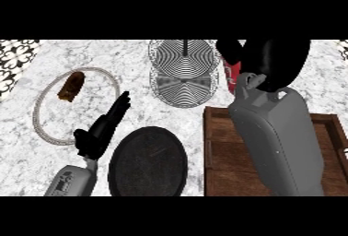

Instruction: Pick the can from the tray and place it in the tiered basket

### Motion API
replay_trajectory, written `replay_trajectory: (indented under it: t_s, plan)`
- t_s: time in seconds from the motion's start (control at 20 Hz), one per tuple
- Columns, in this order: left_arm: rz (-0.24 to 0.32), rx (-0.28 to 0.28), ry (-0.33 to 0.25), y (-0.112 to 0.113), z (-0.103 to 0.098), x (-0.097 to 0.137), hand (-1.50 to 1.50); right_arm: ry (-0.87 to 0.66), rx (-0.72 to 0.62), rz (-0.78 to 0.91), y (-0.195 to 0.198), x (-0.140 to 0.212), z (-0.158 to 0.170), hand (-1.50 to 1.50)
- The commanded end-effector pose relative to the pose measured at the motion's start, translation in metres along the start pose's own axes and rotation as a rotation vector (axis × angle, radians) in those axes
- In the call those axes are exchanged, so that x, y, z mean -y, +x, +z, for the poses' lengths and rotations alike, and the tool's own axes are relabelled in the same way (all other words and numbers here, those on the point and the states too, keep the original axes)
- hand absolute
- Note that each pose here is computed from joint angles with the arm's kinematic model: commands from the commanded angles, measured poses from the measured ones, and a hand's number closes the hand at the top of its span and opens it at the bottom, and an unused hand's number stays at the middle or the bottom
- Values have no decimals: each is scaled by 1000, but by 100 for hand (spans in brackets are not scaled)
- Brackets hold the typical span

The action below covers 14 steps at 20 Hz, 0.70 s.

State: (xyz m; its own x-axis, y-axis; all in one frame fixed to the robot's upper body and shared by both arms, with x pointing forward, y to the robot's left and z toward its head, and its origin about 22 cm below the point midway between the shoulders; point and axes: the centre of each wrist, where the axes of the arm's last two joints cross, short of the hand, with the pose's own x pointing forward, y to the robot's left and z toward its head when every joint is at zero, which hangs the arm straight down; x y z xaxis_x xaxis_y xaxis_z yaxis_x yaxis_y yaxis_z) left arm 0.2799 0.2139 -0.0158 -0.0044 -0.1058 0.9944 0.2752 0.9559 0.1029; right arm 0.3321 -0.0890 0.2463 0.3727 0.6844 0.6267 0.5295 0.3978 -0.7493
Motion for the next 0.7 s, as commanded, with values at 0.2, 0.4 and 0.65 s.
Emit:
replay_trajectory:
  t_s: [0.2,0.4,0.65]
  plan:
    - [-5,8,-9,10,-4,-4,0,73,-232,-19,43,-35,-42,150]
    - [-3,19,-7,13,-12,10,0,92,-219,-55,54,-51,-50,150]
    - [5,22,-9,11,-8,-3,0,142,-253,-160,58,-59,-60,150]
